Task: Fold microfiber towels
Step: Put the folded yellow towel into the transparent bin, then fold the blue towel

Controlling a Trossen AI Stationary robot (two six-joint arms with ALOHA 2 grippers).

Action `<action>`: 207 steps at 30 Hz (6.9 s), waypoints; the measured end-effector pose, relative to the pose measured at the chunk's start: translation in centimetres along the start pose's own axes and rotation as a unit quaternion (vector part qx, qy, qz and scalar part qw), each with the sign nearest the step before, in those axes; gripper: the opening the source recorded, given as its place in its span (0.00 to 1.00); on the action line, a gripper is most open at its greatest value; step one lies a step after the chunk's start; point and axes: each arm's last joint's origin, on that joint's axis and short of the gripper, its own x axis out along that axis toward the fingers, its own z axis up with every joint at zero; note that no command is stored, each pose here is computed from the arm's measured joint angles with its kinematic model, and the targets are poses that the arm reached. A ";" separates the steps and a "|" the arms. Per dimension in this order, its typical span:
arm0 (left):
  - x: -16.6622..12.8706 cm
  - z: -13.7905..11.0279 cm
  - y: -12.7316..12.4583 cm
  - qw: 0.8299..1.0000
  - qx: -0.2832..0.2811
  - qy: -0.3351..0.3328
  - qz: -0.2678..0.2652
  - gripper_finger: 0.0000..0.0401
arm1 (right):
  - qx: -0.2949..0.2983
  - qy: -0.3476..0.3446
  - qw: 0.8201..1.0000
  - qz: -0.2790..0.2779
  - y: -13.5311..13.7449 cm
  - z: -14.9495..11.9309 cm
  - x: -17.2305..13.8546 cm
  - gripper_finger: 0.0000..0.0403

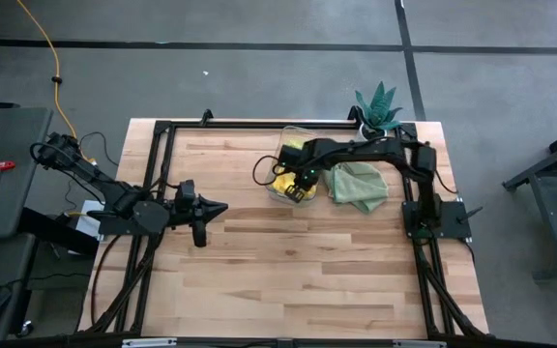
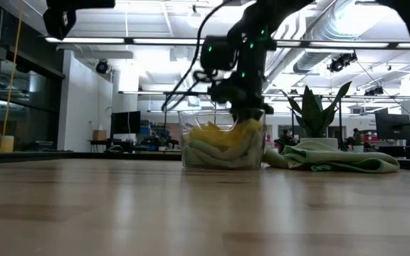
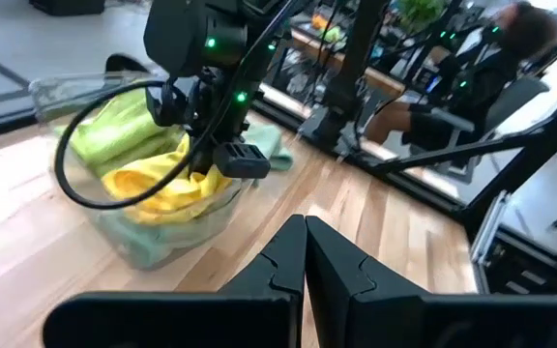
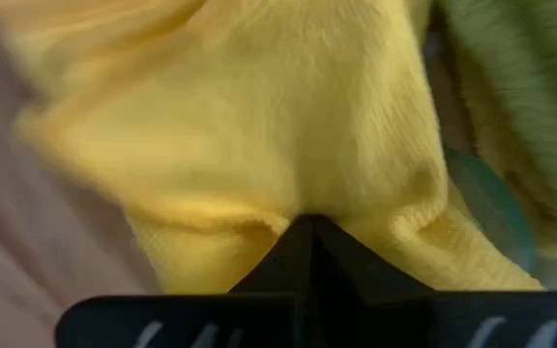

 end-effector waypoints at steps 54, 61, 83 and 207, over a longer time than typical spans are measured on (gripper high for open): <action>0.0 -0.5 0.4 0.999 -0.024 0.018 0.020 0.00 | 0.325 -0.175 0.929 -0.009 -8.5 -10.7 0.7 0.49; 0.0 -0.5 0.4 0.999 -0.024 0.017 0.021 0.00 | 0.326 -0.159 0.931 -0.047 -8.4 -9.7 1.5 0.39; 0.0 -0.5 0.4 0.999 -0.030 0.023 0.012 0.00 | 0.146 -0.169 0.964 0.145 -0.5 -16.3 -9.2 0.00; 2.1 7.1 -1.2 0.932 0.198 0.285 -0.107 0.00 | 0.196 -0.334 0.838 0.385 15.9 -15.7 -0.2 0.36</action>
